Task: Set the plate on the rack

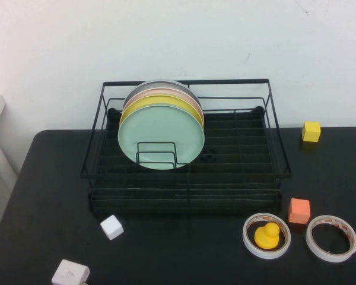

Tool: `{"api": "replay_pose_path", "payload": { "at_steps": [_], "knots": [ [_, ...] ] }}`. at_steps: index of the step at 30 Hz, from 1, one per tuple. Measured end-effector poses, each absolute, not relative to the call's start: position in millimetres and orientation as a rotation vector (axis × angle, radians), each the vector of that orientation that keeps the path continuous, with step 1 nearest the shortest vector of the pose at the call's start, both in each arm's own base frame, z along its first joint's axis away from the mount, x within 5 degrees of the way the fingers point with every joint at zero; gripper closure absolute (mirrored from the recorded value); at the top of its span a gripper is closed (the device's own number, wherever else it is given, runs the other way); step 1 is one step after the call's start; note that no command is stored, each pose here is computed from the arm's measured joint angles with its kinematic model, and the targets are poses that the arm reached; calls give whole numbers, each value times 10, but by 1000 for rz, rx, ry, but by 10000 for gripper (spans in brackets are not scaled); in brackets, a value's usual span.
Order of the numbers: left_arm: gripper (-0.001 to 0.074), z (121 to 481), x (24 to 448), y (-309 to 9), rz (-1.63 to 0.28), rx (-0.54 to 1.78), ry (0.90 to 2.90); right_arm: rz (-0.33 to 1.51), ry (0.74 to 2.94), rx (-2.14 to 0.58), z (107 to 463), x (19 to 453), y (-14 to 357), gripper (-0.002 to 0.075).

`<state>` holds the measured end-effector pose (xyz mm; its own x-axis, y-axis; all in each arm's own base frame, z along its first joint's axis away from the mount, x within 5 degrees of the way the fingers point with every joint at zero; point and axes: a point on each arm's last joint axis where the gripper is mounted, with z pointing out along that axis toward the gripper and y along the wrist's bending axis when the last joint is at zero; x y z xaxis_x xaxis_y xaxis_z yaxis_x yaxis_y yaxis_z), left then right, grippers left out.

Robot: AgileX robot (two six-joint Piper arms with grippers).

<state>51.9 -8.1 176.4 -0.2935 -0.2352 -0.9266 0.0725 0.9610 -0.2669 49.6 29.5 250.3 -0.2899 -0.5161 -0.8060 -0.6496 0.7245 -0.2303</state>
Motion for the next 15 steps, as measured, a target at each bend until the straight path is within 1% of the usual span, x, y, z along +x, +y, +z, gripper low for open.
{"api": "replay_pose_path", "payload": {
  "at_steps": [6,15],
  "knots": [
    [736,1764,519,-80,-265,-71,1846,173,1959,-892,2503,496,295,728],
    [737,1764,519,-80,-260,-65,1846,173,1959,-892,2503,496,295,728]
  ]
}}
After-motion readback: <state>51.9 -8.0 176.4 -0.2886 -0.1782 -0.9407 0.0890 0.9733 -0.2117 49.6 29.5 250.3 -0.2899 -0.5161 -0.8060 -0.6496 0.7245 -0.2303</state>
